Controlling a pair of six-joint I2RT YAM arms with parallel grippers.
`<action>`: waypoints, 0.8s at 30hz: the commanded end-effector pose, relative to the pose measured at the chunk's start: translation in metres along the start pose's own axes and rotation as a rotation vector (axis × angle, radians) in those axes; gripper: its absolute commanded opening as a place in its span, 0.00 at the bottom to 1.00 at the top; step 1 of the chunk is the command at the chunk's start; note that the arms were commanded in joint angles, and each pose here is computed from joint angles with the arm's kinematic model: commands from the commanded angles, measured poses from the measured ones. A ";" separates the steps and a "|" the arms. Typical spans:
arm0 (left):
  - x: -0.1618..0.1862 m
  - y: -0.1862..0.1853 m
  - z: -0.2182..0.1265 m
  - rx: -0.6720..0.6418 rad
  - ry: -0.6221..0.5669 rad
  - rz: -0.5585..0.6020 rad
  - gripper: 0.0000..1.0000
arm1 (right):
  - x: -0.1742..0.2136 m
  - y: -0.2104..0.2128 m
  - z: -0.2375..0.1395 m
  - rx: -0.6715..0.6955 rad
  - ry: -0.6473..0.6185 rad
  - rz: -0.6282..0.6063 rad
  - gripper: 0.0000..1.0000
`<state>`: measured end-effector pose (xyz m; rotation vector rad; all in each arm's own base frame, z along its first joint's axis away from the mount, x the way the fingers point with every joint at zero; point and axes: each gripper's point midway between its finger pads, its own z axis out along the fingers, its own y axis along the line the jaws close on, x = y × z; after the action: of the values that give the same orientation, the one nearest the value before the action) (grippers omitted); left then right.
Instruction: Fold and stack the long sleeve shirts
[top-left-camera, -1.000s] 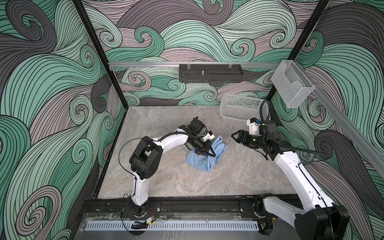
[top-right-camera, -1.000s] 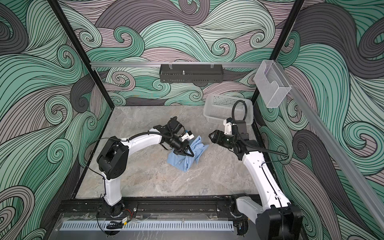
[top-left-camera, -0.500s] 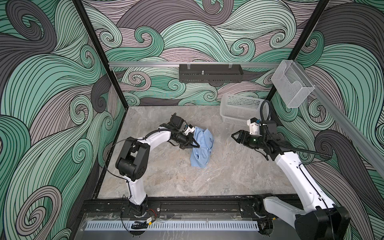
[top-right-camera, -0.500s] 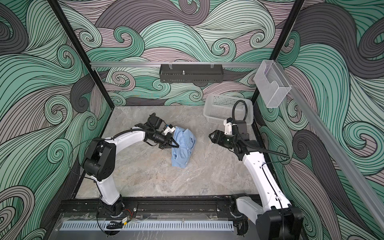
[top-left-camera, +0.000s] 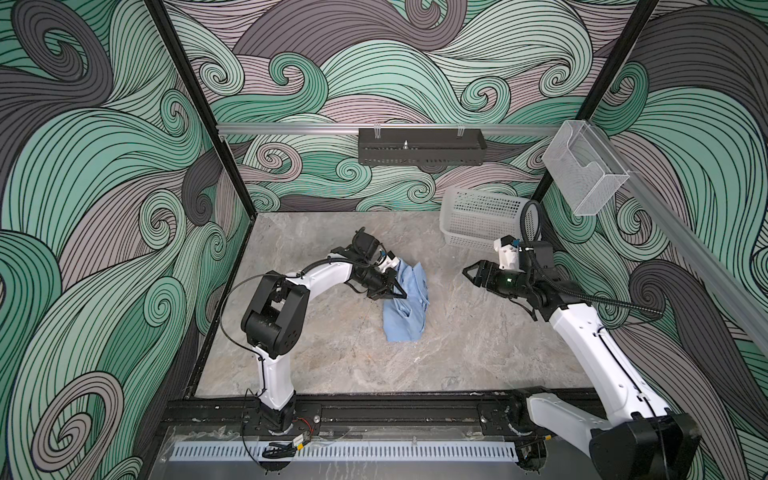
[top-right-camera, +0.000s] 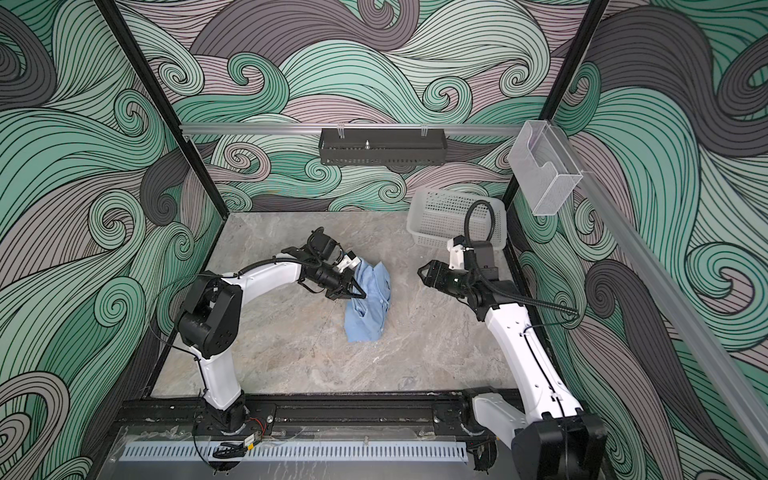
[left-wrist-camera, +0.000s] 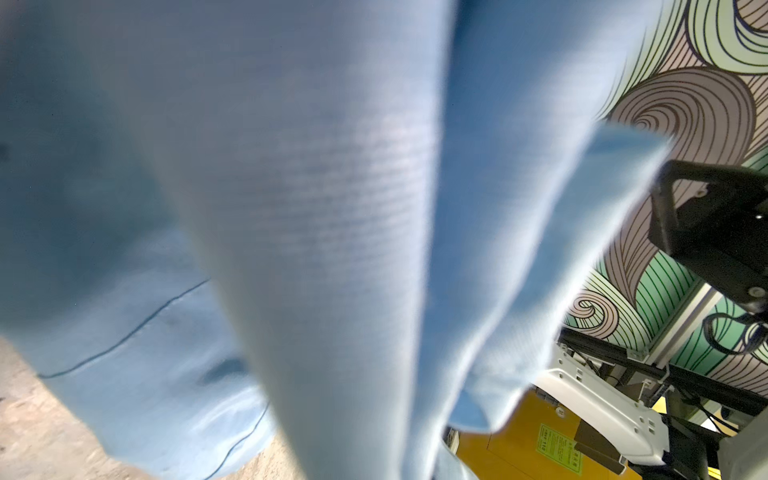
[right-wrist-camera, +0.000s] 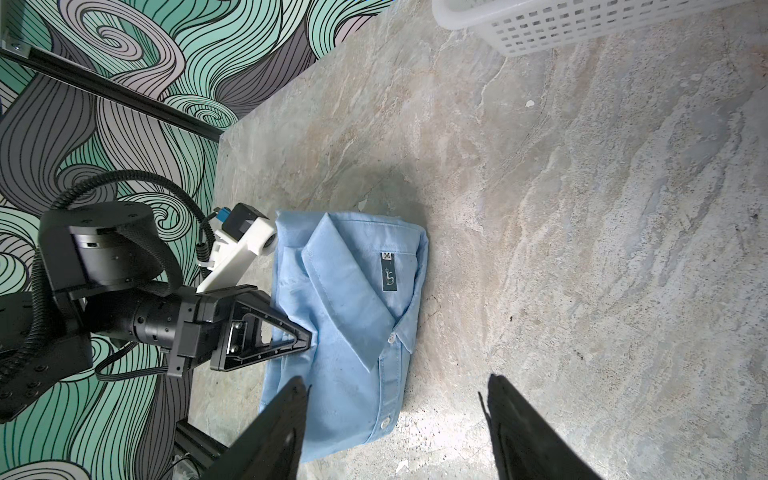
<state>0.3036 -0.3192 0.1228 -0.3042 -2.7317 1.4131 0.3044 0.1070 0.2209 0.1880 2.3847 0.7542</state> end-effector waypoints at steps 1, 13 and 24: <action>-0.004 -0.025 0.000 0.009 -0.009 0.035 0.00 | -0.008 0.005 -0.010 -0.003 -0.030 -0.008 0.69; 0.026 -0.200 0.021 0.272 0.102 0.343 0.00 | -0.019 0.011 -0.021 0.001 -0.063 -0.017 0.69; 0.007 0.028 0.040 -0.070 0.118 -0.023 0.00 | -0.017 0.010 -0.017 -0.004 -0.053 -0.012 0.69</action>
<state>0.2969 -0.3587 0.1289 -0.4296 -2.6521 1.4274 0.3069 0.1045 0.2428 0.1816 2.3391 0.7457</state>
